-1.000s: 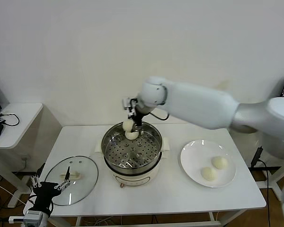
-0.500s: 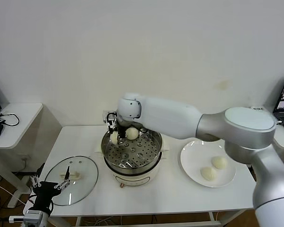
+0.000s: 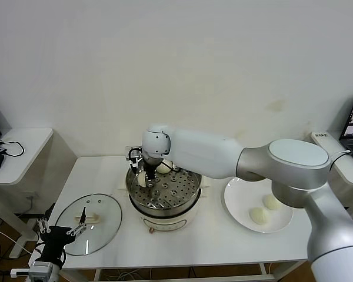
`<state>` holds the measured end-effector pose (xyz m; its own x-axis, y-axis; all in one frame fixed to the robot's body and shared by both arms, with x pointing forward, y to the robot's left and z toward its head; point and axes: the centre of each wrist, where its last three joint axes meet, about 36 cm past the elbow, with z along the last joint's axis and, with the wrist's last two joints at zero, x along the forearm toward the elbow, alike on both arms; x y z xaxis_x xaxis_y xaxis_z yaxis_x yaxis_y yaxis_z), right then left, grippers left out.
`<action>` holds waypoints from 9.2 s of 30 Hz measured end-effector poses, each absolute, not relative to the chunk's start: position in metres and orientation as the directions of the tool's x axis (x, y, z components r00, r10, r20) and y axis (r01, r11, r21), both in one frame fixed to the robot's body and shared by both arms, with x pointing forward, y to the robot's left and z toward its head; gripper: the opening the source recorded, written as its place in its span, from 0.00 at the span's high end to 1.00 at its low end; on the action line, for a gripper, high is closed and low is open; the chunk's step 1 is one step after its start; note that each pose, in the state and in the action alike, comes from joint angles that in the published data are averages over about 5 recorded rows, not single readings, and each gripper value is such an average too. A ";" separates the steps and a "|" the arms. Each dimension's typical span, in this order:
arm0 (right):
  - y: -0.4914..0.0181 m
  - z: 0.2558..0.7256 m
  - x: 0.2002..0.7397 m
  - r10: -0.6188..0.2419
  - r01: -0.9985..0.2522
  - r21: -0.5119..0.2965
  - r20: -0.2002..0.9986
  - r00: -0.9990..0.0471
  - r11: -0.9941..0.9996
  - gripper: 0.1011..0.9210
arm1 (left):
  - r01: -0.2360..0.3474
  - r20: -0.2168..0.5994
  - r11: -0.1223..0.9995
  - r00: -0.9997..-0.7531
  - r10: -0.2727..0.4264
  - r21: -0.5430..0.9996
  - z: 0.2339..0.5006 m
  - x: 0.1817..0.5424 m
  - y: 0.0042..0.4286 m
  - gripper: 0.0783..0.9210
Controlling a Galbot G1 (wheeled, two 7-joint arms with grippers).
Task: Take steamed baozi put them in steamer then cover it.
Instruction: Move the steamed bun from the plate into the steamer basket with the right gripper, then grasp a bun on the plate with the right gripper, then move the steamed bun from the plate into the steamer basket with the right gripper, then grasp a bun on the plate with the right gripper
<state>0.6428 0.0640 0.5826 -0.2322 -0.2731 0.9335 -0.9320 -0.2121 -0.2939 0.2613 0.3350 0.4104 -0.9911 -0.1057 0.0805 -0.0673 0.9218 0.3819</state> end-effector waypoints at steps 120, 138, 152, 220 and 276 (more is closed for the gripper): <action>-0.376 0.544 0.588 -0.106 -0.968 -0.241 0.967 -0.233 -0.069 0.41 | -0.020 0.115 0.917 -0.991 -0.072 0.399 0.405 0.263 0.329 0.12; -0.279 0.691 0.631 -0.257 -0.874 -0.434 0.890 -0.377 -0.218 0.40 | -0.025 0.104 0.916 -0.992 -0.072 0.401 0.410 0.266 0.332 0.12; -0.127 0.677 0.635 -0.357 -0.730 -0.442 0.890 -0.284 -0.522 0.40 | -0.050 0.088 0.912 -0.992 -0.094 0.408 0.416 0.263 0.337 0.12; -0.256 0.666 0.609 -0.213 -0.792 -0.374 0.927 -0.308 -0.483 0.12 | -0.024 0.068 0.910 -0.996 -0.058 0.414 0.421 0.275 0.337 0.12; -0.424 0.451 0.635 0.000 -0.979 -0.203 0.979 -0.203 -0.004 0.23 | -0.022 0.105 0.904 -0.992 -0.073 0.426 0.416 0.268 0.340 0.12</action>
<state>0.6355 -0.4240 0.4507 -0.2035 -0.0002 0.9791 -0.9791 -0.0036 -0.2035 0.2684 0.3403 0.4158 -0.9918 -0.0733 0.1046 -0.0219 0.9044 0.4261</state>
